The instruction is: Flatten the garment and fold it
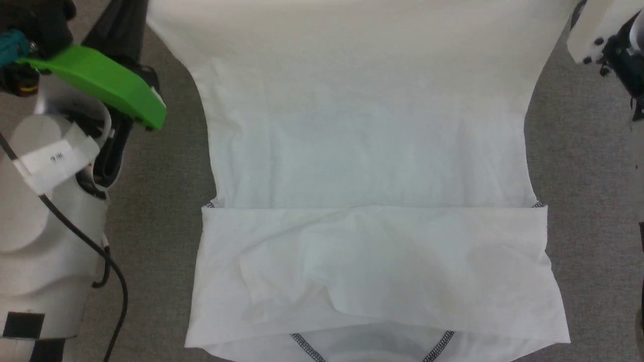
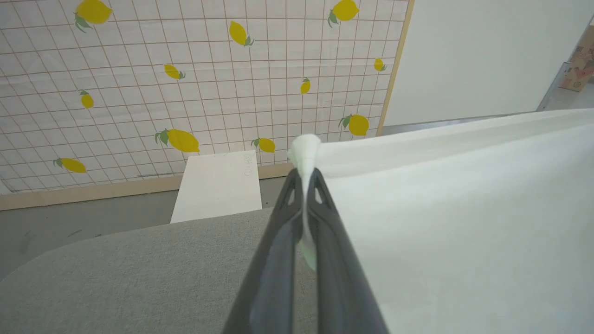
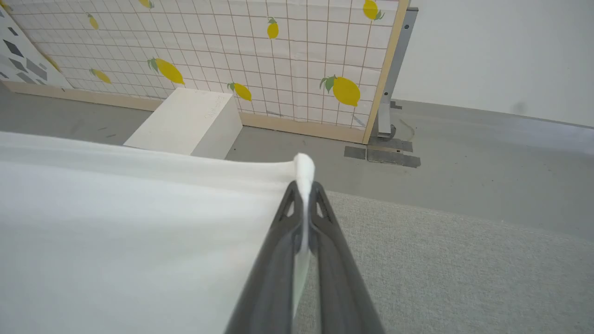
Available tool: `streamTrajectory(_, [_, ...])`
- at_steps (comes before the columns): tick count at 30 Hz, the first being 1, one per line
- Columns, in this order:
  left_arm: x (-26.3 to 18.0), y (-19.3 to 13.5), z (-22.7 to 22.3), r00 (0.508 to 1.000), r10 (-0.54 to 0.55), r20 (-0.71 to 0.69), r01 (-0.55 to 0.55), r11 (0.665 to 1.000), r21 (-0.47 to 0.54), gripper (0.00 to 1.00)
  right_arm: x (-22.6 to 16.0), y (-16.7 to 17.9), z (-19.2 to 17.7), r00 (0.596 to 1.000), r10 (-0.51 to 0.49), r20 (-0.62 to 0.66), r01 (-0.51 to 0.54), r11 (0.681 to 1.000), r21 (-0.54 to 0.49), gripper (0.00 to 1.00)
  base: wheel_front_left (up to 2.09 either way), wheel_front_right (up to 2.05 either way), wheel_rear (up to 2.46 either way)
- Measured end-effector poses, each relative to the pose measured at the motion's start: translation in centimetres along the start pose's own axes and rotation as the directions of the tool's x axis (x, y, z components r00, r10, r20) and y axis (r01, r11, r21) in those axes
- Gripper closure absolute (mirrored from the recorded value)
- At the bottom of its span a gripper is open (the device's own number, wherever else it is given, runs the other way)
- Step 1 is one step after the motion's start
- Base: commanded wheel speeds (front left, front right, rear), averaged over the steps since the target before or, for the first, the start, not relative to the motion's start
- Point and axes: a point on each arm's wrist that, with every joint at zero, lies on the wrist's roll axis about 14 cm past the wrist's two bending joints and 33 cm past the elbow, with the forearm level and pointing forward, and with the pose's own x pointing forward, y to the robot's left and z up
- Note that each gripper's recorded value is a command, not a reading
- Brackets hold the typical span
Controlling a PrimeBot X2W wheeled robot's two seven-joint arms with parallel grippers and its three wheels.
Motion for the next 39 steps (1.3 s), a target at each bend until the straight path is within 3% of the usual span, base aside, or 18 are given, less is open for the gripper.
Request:
streamTrajectory(17, [-13.0,-4.7,2.4,0.996,-0.036,0.076,0.039,0.999,-0.036,1.00,-13.2,2.2,-2.8,0.994,0.084,0.070,-0.094,0.985,0.145,1.00,0.00,0.00,0.00])
streamTrajectory(25, [-17.4,-6.6,1.0,0.998,-0.045,0.038,0.045,0.999,-0.008,1.00,-17.3,3.7,-4.8,0.993,0.100,0.062,-0.111,0.973,0.202,1.00,0.00,0.00,0.00])
streamTrajectory(32, [-20.3,-8.0,-0.9,1.000,-0.004,0.019,0.007,0.992,-0.129,1.00,-20.2,3.8,-7.9,0.997,0.082,0.013,-0.082,0.954,0.287,1.00,0.00,0.00,0.00])
streamTrajectory(39, [-23.6,-8.6,-3.7,0.995,0.075,-0.065,-0.091,0.946,-0.312,1.00,-23.4,4.2,-12.4,0.993,0.078,-0.089,-0.036,0.916,0.399,1.00,0.00,0.00,0.00])
